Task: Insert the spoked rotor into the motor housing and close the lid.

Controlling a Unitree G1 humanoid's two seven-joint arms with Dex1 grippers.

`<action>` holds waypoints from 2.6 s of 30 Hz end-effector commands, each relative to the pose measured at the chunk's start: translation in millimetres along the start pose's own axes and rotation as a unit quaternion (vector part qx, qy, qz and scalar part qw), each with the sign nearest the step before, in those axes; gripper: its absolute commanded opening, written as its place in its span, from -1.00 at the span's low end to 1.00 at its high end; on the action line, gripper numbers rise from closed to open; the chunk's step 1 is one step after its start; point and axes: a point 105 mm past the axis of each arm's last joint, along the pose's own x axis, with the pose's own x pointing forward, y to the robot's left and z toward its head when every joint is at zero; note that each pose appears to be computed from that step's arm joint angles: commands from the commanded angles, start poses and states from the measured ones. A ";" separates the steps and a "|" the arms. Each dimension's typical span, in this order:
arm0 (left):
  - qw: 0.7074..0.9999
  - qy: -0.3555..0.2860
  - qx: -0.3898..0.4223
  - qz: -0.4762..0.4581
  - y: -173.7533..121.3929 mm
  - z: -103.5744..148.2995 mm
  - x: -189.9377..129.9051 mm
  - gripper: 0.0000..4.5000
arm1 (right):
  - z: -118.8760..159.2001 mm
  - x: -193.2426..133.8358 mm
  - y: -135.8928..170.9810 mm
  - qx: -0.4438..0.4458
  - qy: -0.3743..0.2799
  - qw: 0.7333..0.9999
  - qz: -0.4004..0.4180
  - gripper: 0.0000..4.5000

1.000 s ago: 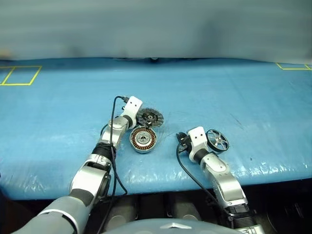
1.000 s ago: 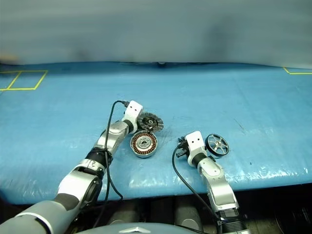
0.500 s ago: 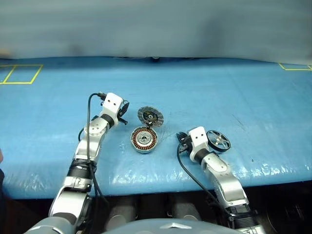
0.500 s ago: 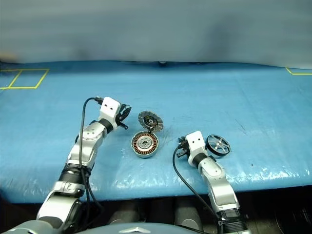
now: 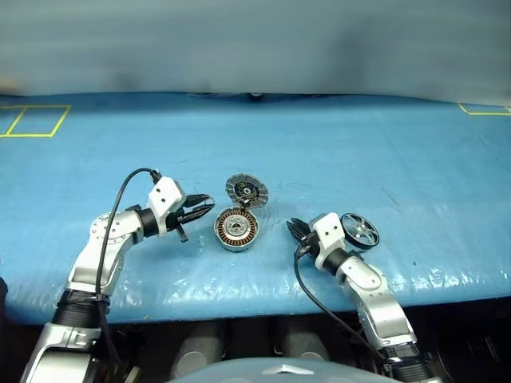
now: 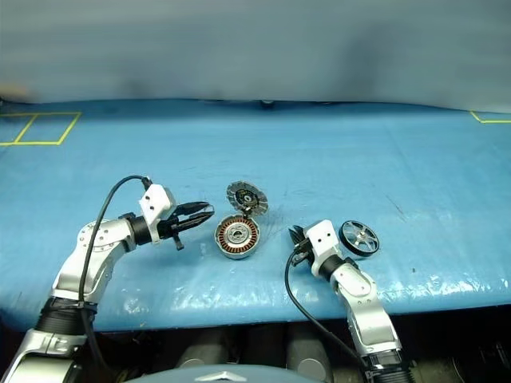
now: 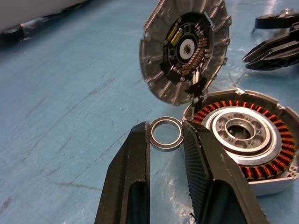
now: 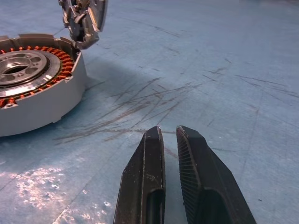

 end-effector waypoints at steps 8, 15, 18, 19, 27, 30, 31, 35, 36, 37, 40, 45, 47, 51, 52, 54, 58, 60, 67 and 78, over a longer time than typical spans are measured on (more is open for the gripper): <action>0.989 -0.040 -0.013 -0.142 -30.2 19.3 29.7 -0.68 | 12.1 3.0 14.5 0.014 -0.030 0.998 0.046 -0.75; 0.985 0.003 0.020 -0.170 -29.6 4.2 37.3 -0.68 | 10.8 2.7 25.4 0.022 -0.029 0.996 0.076 -0.75; 0.982 0.024 0.040 -0.182 -29.7 -3.9 38.9 -0.68 | 11.4 2.4 29.7 0.019 -0.030 0.995 0.089 -0.75; 0.982 0.029 0.045 -0.184 -29.4 -5.7 39.1 -0.68 | 11.7 2.4 30.4 0.018 -0.030 0.995 0.092 -0.75; 0.980 0.031 0.067 -0.182 -25.3 -6.4 41.3 -0.68 | 11.3 2.5 31.7 0.015 -0.029 0.994 0.100 -0.75; 0.979 0.032 0.067 -0.187 -26.1 -7.2 41.3 -0.68 | 10.1 3.3 30.9 0.013 -0.027 0.995 0.099 -0.75; 0.979 0.033 0.066 -0.190 -26.5 -7.7 41.2 -0.68 | 9.6 3.7 30.6 0.013 -0.026 0.995 0.099 -0.75; 0.978 0.041 0.066 -0.196 -27.8 -10.7 40.1 -0.68 | 8.1 4.0 29.5 0.011 -0.024 0.995 0.096 -0.75; 0.977 0.043 0.066 -0.196 -27.5 -11.2 39.5 -0.68 | 7.7 4.1 29.2 0.011 -0.024 0.995 0.096 -0.75; 0.977 0.044 0.067 -0.196 -27.1 -11.5 38.9 -0.68 | 7.3 3.9 29.1 0.011 -0.023 0.995 0.096 -0.75; 0.977 0.047 0.070 -0.194 -24.7 -11.9 37.1 -0.68 | 6.8 3.9 28.9 0.011 -0.023 0.995 0.094 -0.75; 0.976 0.056 0.075 -0.195 -23.9 -13.9 35.7 -0.68 | 7.0 4.2 28.8 0.010 -0.024 0.995 0.092 -0.75; 0.976 0.057 0.076 -0.195 -23.7 -14.2 36.1 -0.68 | 7.1 4.3 28.9 0.010 -0.024 0.995 0.092 -0.75; 0.976 0.055 0.075 -0.196 -24.9 -14.2 37.8 -0.68 | 7.6 4.2 29.3 0.010 -0.023 0.995 0.092 -0.75; 0.976 0.056 0.074 -0.196 -25.0 -14.5 37.9 -0.68 | 7.6 4.2 29.3 0.011 -0.023 0.995 0.092 -0.75; 0.976 0.057 0.072 -0.195 -24.8 -15.4 38.0 -0.68 | 7.2 3.9 29.3 0.011 -0.022 0.995 0.092 -0.75; 0.977 0.060 0.068 -0.191 -23.4 -16.8 36.7 -0.68 | 6.5 3.6 29.1 0.010 -0.020 0.996 0.091 -0.75; 0.978 0.057 0.071 -0.185 -22.1 -15.9 36.6 -0.39 | 6.4 3.5 29.5 0.011 -0.020 0.996 0.092 -0.75; 0.982 0.029 0.054 -0.176 -22.6 -9.7 39.0 -0.08 | 3.6 4.4 30.9 0.012 -0.016 0.995 0.095 -0.75; 0.989 0.014 0.035 -0.144 -11.5 -5.5 30.7 -0.32 | 1.7 6.5 29.1 0.011 -0.015 0.995 0.095 -0.75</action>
